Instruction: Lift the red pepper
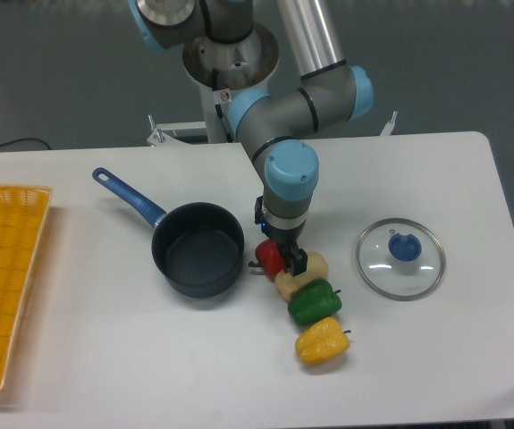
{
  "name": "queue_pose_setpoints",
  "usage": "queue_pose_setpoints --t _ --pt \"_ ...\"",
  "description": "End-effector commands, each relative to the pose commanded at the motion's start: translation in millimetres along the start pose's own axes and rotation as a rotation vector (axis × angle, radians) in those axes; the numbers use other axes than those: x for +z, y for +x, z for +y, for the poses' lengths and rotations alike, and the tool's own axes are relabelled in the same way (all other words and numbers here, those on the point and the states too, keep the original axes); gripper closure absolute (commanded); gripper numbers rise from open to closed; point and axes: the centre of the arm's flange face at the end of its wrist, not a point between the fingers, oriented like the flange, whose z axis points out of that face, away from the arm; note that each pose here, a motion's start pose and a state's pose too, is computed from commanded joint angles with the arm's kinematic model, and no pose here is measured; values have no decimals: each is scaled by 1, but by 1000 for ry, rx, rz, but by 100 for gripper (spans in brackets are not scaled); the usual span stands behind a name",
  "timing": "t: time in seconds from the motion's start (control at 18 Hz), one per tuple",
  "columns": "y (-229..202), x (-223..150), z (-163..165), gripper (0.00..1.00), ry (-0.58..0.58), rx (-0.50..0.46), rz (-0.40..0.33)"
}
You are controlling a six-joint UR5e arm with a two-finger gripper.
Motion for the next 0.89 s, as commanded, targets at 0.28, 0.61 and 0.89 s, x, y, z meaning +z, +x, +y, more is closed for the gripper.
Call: queue_pose_setpoints --t 0.28,0.61,0.89 --pt "1 0 3 28 -41 8 -1" --pt "0 -3 4 53 -41 -3 -7" --pt "0 -6 3 56 -38 -3 -13"
